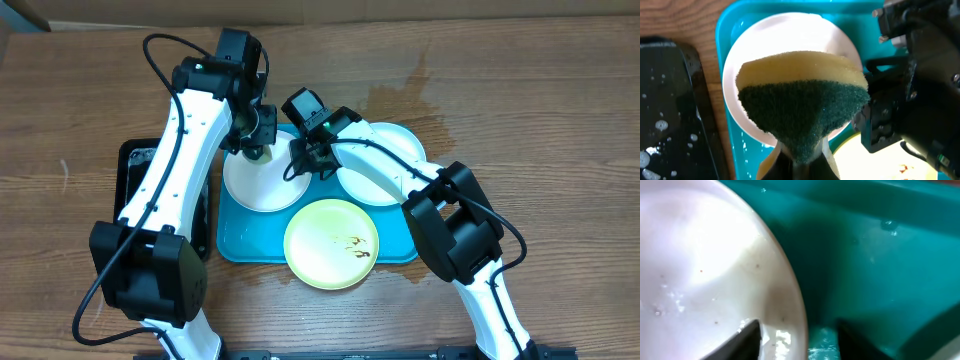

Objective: Clean dirty plates on tray and stack at the side
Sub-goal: 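Lift the sponge away from the plate toward the left with the left gripper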

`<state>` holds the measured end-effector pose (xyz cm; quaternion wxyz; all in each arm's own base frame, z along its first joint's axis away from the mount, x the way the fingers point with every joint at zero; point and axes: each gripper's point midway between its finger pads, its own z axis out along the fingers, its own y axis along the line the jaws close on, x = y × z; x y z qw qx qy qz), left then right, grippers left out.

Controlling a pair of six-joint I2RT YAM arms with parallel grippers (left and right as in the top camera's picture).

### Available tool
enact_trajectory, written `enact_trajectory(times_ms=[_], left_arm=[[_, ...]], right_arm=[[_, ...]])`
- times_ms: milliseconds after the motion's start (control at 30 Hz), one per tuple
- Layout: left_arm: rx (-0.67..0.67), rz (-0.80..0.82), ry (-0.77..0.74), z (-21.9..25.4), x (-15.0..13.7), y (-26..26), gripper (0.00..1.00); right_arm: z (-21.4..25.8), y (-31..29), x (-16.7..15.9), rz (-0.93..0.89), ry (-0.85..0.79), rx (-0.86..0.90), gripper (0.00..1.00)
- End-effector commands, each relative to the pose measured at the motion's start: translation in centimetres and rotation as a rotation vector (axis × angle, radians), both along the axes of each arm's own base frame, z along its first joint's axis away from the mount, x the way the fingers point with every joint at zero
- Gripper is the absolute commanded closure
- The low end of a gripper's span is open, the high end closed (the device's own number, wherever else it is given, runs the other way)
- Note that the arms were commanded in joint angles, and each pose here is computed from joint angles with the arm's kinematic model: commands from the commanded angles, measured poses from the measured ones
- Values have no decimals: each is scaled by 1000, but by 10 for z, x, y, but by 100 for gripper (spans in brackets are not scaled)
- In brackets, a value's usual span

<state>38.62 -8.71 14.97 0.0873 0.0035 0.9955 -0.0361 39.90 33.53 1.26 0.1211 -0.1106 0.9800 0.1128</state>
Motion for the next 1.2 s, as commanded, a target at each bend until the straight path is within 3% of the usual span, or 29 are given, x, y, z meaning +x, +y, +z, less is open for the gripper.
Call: enact_trajectory(times_ms=[0,200,267,500,800,1167], left_arm=[[-47,-8,-47,24,-2,1,96],[-273,-72,-68,50,-11,-16,96],[-355,-88,-77,61,-13,-20,96],[-606,-121,-121,95,-19,-19,96],[-1050,-171,-247,161,-26,-6,96],[-1242,-71,-444,200,-43,60,96]], right_arm=[[-13,2,-17,-25,80,14,63],[-15,-2,-22,-110,122,12,81],[-15,-2,-22,-110,122,12,96],[-8,1,-15,-112,106,26,96],[-4,1,-15,-114,116,31,96],[-4,0,-16,-114,119,29,96]])
